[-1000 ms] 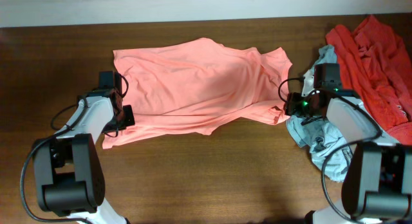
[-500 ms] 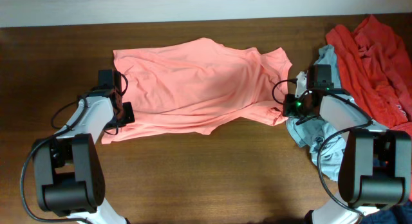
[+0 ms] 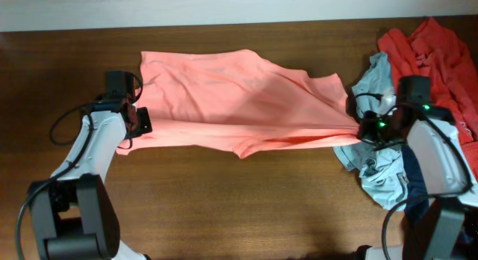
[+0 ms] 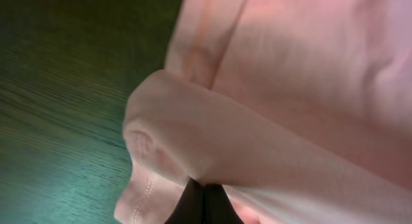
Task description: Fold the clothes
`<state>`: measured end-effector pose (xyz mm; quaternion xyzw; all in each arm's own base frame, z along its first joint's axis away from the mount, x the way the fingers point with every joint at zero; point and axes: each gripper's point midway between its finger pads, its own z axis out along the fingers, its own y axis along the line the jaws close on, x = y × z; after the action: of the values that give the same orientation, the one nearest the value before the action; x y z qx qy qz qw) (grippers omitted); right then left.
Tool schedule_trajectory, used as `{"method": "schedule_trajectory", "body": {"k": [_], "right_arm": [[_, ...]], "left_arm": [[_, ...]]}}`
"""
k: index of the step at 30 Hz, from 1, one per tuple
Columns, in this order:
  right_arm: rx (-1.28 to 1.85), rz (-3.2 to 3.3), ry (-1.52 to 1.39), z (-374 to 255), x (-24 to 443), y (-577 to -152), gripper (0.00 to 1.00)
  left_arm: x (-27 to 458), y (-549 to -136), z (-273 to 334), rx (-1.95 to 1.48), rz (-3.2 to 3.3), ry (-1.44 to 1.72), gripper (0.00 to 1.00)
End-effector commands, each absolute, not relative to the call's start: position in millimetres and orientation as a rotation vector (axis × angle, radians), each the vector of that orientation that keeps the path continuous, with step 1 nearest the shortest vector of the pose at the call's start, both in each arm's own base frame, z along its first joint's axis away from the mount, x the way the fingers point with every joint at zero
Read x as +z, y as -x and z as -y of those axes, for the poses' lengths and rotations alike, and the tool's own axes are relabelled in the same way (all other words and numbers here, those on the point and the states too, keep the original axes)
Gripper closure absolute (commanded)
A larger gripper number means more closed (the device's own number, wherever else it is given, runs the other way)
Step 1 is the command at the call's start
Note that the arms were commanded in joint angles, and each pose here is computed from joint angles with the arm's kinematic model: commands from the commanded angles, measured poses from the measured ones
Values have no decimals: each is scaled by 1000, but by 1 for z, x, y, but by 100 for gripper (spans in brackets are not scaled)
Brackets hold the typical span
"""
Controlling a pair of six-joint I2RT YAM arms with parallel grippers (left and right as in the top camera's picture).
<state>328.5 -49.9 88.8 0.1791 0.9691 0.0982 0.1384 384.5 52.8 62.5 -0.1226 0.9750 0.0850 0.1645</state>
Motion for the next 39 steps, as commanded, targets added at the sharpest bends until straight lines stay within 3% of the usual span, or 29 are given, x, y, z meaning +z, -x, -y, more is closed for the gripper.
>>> {"method": "schedule_trajectory", "body": {"k": [1,22,39], "right_arm": [[273,-2776,-578,63,98,-325,96],[302,-2744,-538,59,89,-346,96],[302,-2714,-437,43,68,-380,96]], "left_arm": [[87,-392,-63,289,-2706,371,99],[104,-434,-58,199,-2530,359,99],[65,-472,-48,104,-2491,331,99]]}}
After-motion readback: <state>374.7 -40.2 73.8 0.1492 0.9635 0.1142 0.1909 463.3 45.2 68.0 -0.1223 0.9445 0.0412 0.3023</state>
